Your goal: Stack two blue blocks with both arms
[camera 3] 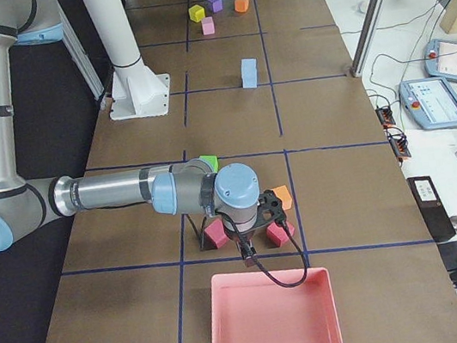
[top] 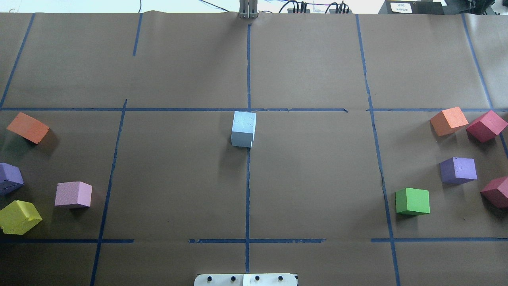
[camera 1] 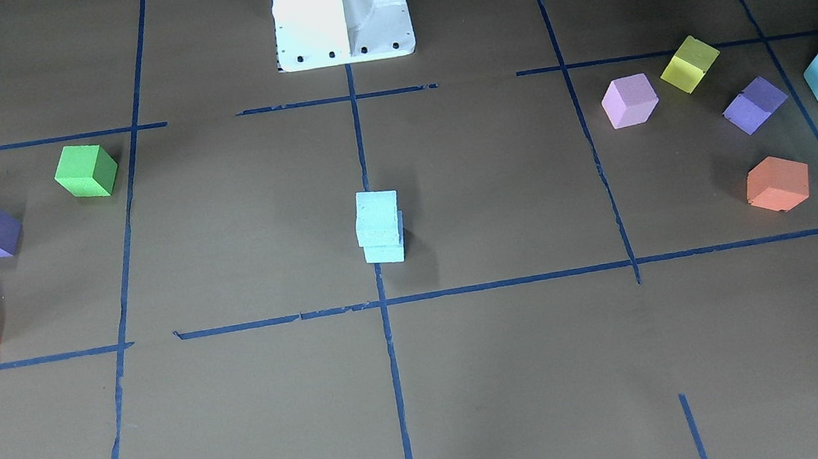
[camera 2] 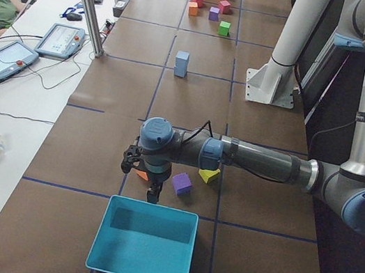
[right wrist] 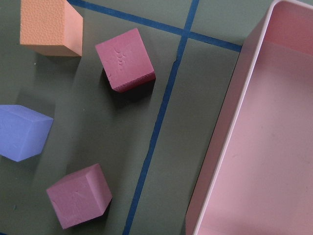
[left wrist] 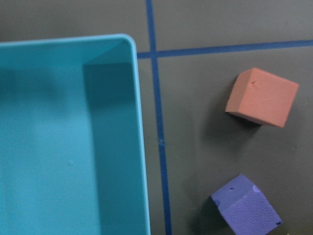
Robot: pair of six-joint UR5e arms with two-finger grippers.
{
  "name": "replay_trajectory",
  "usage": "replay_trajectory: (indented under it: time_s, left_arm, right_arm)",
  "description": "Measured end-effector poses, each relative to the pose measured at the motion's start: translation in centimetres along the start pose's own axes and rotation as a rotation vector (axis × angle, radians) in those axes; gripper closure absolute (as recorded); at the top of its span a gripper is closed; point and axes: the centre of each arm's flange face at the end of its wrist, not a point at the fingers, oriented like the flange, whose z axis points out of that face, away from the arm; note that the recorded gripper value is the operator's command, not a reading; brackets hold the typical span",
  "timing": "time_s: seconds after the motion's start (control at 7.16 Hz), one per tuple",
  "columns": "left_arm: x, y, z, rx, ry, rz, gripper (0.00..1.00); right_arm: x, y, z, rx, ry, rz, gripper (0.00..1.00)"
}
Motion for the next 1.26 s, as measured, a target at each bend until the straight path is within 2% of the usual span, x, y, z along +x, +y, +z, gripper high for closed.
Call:
replay_trajectory:
  time_s: [0.7,0.98,1.26]
  left_arm:
    - [-1.3,2.1,1.1,-0.028,-0.001,-0.031,0.0]
    - [-0.7,2.1,0.6,-0.015,0.001,-0.016,0.0]
    - [0.3,2.1,-0.4,0.005,-0.002,0.005,0.0]
  right_arm:
    - [0.1,0.2,0.2,-0.004,-0.005,0.005,0.01]
    - [0.6,0.3,0.7,-0.012,-0.007,0.015,0.0]
    - [0.9,0.4,1.0,-0.019,-0.009,0.061,0.0]
